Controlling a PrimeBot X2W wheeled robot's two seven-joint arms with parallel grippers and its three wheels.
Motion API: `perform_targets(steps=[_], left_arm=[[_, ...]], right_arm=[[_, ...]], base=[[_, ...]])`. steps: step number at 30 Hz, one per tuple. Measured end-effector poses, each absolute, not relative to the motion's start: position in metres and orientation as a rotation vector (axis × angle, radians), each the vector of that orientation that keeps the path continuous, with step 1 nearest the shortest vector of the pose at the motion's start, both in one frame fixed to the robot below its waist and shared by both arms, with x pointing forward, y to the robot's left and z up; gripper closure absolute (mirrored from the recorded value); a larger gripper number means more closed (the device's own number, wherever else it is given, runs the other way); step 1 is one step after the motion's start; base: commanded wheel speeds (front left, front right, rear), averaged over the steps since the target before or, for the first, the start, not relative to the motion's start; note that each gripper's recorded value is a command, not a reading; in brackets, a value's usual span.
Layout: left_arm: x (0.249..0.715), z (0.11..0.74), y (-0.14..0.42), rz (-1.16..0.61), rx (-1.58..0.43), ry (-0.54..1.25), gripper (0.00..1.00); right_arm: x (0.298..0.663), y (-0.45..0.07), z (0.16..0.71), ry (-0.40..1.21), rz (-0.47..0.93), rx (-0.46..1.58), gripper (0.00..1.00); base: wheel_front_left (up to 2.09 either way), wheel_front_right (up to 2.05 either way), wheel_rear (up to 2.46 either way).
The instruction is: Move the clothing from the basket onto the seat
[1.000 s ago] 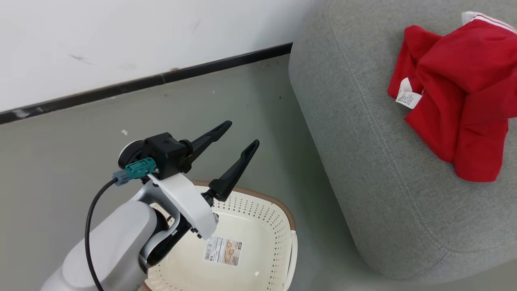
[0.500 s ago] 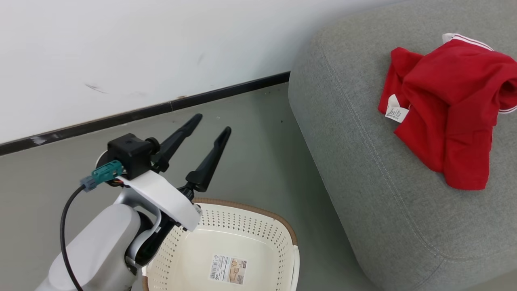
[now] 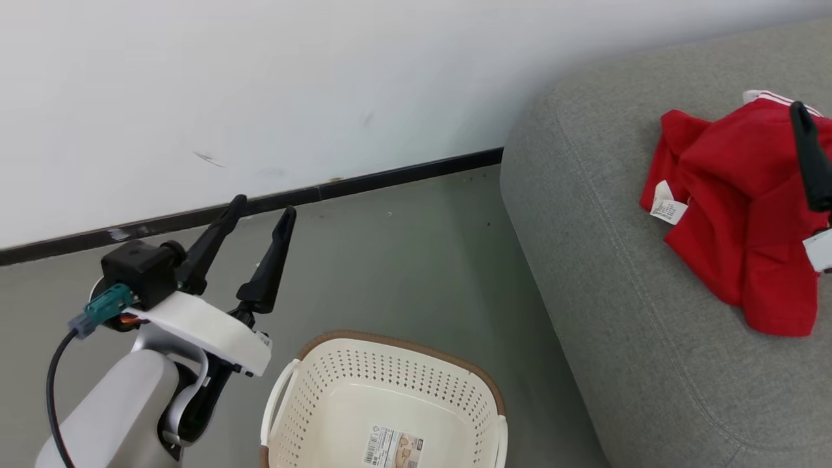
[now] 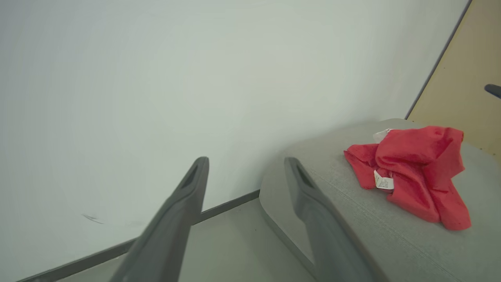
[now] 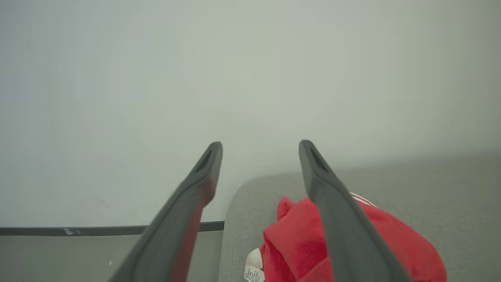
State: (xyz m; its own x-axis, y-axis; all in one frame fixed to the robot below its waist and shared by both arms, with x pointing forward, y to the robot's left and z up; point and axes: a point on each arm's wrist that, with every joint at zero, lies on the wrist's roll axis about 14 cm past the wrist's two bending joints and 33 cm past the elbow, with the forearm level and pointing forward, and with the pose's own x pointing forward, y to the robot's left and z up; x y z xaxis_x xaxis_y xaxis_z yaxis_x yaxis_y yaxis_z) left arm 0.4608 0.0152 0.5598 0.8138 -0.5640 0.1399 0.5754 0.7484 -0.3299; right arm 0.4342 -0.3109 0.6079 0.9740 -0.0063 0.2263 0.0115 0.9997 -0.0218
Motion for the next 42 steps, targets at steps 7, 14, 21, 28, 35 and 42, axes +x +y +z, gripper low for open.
perform_targets(steps=[7,14,21,28,35,42], left_arm=[[0.457,0.557,0.054,-0.494,-0.38,-0.044,0.0],[0.451,0.549,0.097,-0.353,-0.37,-0.051,0.0],[0.441,0.546,0.134,-0.24,-0.371,-0.061,0.0],[0.426,0.541,0.156,-0.163,-0.391,-0.058,0.0],[0.407,0.53,0.183,-0.055,-0.422,-0.044,0.0],[0.385,0.514,0.206,0.035,-0.431,-0.014,0.0]], right_arm=[[0.445,-0.277,0.616,-0.273,0.065,0.035,0.0],[0.45,-0.232,0.596,-0.246,0.147,0.103,0.0],[0.451,-0.2,0.587,-0.234,0.216,0.106,0.0],[0.446,-0.173,0.569,-0.194,0.263,0.14,0.0],[0.44,-0.152,0.569,-0.211,0.295,0.15,0.0],[0.427,-0.132,0.552,-0.176,0.319,0.187,0.0]], base=[[0.0,0.0,0.0],[0.0,0.0,0.0],[0.0,0.0,0.0],[0.0,0.0,0.0],[0.0,0.0,0.0],[0.0,0.0,0.0]])
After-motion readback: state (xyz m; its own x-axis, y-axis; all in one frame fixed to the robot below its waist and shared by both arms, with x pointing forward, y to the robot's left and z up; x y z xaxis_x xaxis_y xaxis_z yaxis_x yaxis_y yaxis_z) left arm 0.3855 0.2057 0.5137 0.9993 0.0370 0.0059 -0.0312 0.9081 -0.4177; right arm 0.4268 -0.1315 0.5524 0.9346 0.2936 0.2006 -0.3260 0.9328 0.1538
